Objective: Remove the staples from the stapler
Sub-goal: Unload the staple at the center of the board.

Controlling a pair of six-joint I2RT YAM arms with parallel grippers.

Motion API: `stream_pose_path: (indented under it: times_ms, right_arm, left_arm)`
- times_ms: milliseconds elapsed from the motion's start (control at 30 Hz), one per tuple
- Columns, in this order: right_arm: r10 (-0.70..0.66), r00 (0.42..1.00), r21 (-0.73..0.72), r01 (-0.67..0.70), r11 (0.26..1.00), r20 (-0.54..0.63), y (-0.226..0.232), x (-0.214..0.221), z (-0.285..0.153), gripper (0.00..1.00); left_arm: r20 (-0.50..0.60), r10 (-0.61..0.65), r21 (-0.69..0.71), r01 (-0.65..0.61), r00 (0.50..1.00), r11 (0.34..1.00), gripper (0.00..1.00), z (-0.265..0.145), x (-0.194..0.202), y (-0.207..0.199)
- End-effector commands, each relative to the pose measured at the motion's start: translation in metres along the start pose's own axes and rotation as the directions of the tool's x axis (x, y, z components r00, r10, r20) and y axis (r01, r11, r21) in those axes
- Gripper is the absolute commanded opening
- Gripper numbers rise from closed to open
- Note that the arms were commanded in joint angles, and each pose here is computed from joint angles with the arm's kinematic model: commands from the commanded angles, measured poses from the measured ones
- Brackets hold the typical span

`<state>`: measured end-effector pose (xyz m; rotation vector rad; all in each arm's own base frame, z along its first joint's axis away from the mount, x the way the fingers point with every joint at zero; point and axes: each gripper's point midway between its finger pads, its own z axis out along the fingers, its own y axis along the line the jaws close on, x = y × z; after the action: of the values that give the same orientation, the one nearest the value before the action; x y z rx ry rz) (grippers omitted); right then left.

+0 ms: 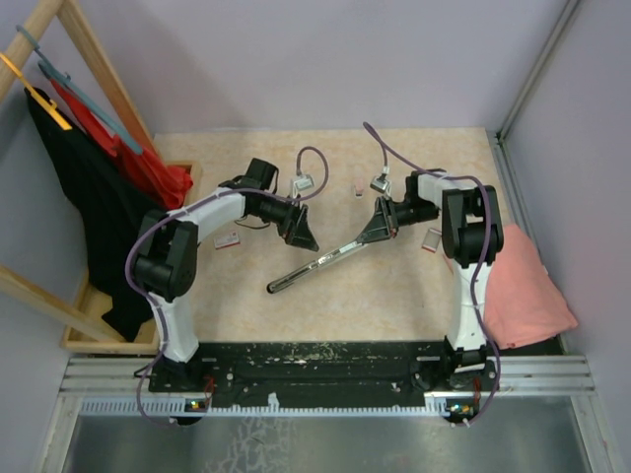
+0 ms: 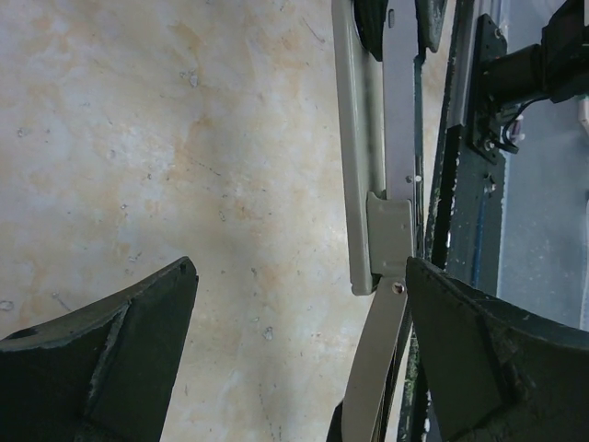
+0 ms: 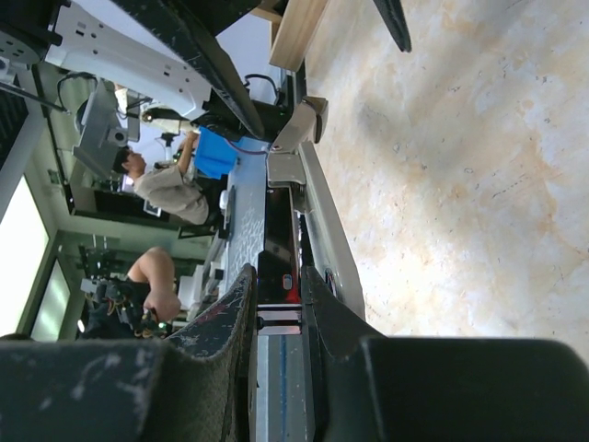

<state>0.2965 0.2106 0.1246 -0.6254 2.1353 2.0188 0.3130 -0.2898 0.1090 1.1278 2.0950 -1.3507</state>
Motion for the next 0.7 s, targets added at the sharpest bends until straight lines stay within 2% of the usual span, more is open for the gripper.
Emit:
stream_pose_path:
  times_ms: [0, 300, 667]
  right_arm:
    - [-0.037, 0.995, -0.066, 0.044, 0.997, 0.095, 0.031, -0.023, 0.001, 0.00]
    - [-0.063, 0.994, -0.059, 0.068, 0.996, 0.091, 0.030, -0.022, 0.001, 0.00]
    - [-0.079, 0.993, -0.055, 0.084, 0.995, 0.088, 0.030, -0.022, 0.001, 0.00]
  left_arm:
    - [-0.022, -0.099, 0.095, 0.100, 0.995, 0.990, 0.99, 0.008, -0.001, -0.013]
    - [-0.104, -0.158, 0.227, 0.178, 0.982, 0.957, 0.96, 0.025, 0.012, -0.037]
    - [-0.205, -0.186, 0.306, 0.243, 0.961, 0.920, 0.85, 0.034, 0.033, -0.055]
